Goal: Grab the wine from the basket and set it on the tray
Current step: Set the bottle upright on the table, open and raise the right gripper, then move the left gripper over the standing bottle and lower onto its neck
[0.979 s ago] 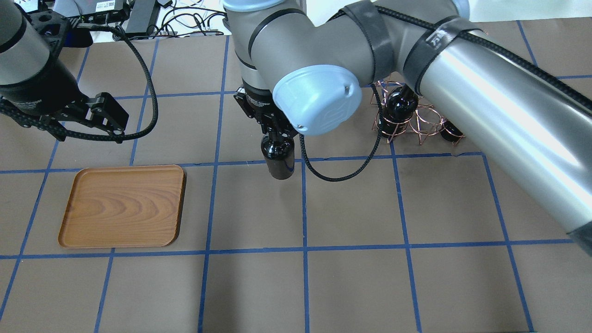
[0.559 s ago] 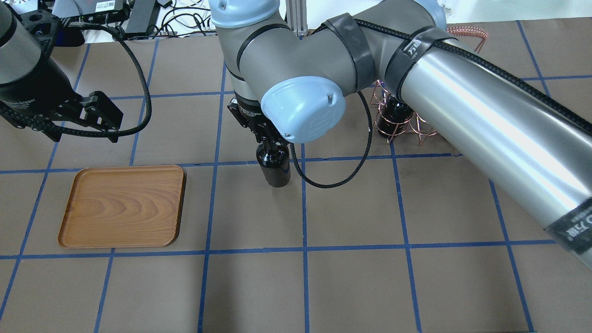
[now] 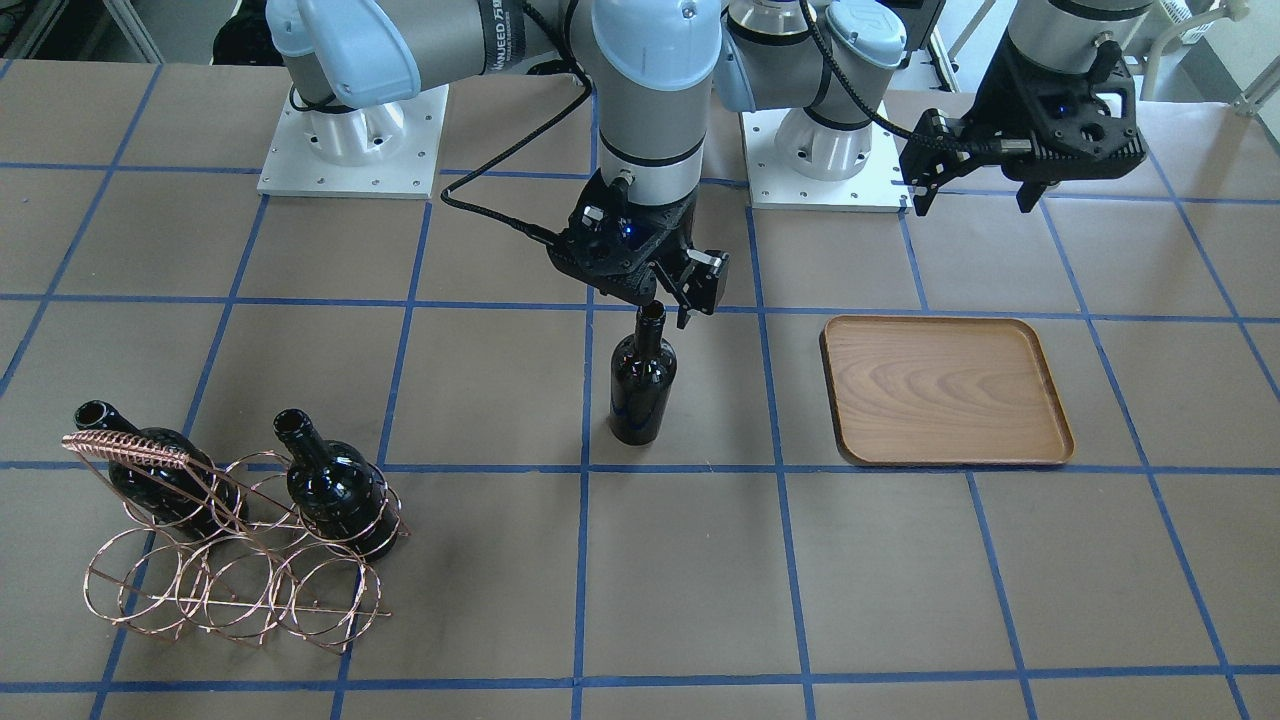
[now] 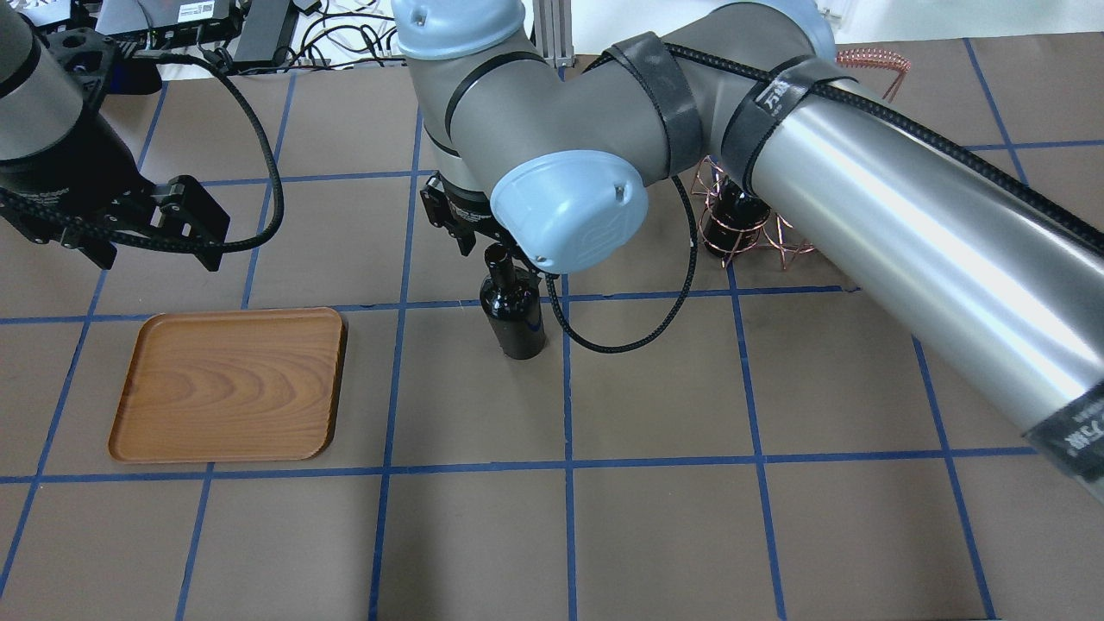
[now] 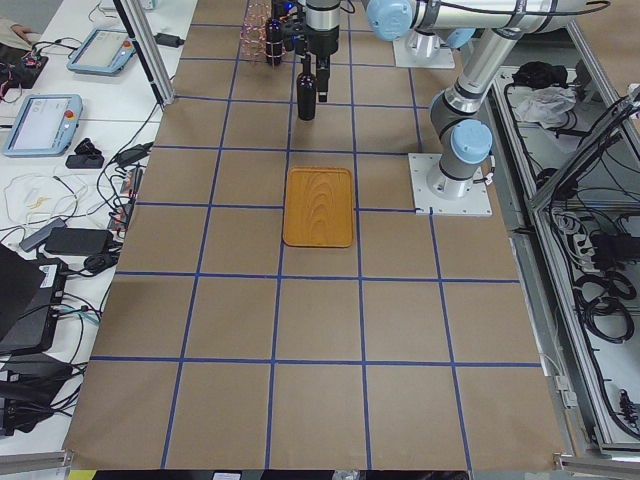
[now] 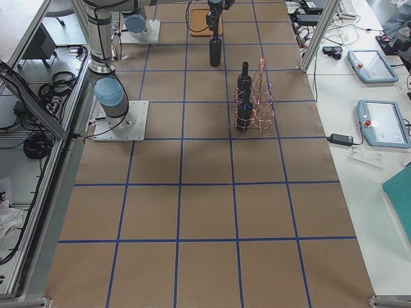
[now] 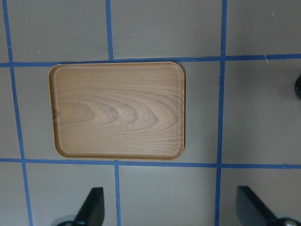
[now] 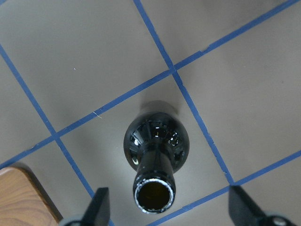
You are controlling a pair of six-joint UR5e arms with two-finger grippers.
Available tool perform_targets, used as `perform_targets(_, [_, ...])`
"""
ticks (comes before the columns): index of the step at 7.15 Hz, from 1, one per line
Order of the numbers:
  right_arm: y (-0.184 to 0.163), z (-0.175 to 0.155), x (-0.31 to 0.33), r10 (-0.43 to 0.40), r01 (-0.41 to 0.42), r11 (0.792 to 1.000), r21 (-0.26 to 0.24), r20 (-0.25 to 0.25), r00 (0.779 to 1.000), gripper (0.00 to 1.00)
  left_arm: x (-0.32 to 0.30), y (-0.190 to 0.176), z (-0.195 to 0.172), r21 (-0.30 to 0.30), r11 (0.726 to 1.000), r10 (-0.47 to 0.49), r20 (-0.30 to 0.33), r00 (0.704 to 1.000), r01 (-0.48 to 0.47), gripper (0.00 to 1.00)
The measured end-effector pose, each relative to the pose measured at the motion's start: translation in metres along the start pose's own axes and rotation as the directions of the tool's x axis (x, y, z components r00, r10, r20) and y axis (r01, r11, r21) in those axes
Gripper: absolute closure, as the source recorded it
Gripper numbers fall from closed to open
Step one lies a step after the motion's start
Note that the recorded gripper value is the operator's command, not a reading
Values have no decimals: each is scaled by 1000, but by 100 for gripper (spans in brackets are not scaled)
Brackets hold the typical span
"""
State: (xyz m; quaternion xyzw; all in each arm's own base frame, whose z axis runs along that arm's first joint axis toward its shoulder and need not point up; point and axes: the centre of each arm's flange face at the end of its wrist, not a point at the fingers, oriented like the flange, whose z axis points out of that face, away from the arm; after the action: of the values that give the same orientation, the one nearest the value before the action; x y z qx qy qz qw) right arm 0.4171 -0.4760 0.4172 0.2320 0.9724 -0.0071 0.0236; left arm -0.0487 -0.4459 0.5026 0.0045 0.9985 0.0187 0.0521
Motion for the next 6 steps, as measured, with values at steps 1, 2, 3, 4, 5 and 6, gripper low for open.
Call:
perform_targets(1, [-16,-20,15,-68,67,997,23,14,998,0,2,-2,4,-8,1000,0,-7,1000,0,0])
perform_targets(2, [-44,-43,44,-141,141,989,44,16,990,0,6,-4,7,-7,1000,-4,-13,1000,4,0])
perform_targets(3, [-75,-66,82,-231,231,972,48,2,973,0,15,-7,7,7,1000,2,-18,1000,-2,0])
perform_targets(4, [-104,-87,128,-334,334,942,28,-20,942,0,37,-7,4,30,999,14,-24,1000,-13,0])
perform_targets(5, [-132,-106,177,-411,411,912,2,-28,911,0,65,-9,3,59,998,37,-27,999,-35,0])
perform_targets(6, [-153,-118,216,-453,453,891,-5,-27,891,0,94,-13,4,87,993,76,-30,997,-73,0])
